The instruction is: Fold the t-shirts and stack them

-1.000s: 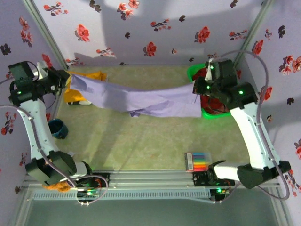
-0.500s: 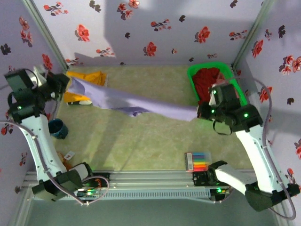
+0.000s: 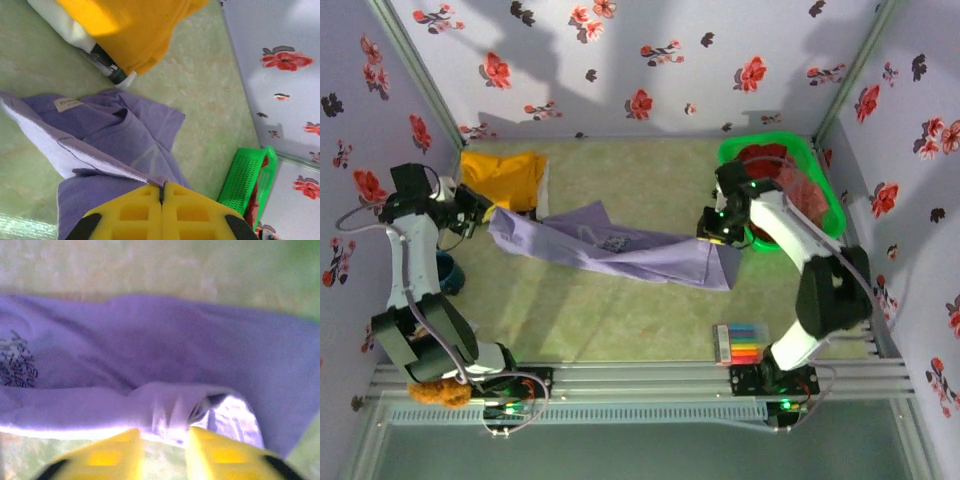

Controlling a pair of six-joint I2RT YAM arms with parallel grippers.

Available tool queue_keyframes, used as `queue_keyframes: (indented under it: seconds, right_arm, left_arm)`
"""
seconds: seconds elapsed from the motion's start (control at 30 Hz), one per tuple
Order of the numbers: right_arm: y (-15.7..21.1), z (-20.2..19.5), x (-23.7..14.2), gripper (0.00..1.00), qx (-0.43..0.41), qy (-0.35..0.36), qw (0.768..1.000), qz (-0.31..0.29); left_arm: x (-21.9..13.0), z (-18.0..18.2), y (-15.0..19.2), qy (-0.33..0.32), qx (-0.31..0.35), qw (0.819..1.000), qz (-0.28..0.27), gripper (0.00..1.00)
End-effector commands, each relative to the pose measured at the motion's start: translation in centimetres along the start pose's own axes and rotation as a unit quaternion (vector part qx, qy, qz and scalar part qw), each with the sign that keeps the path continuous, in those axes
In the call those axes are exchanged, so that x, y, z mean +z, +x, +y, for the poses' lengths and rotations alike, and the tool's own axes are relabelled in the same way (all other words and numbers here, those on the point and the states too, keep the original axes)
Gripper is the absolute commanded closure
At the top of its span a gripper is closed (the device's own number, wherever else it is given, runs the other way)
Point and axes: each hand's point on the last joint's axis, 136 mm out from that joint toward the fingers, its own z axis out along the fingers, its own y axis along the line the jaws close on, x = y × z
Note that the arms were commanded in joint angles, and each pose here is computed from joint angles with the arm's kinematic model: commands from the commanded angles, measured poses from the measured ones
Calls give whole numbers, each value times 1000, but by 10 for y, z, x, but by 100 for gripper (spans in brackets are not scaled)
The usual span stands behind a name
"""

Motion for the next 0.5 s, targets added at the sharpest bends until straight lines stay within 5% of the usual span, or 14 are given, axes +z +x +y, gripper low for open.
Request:
queue_keyframes:
  seconds: [0.0,0.13,0.47]
  right_arm:
    - [-29,8,-1,45,-32,-10,999,-19]
    - [-27,3,-19,45,-22,13,999,-32]
    - [66,-18,1,53,15,55,998,-8]
  left_arm:
    - [17,1,-12,2,22,1000,-10,100]
    - [37,13,-6,-11,17,1000,12,100]
    - [40,29,13,-17,22,999,22,100]
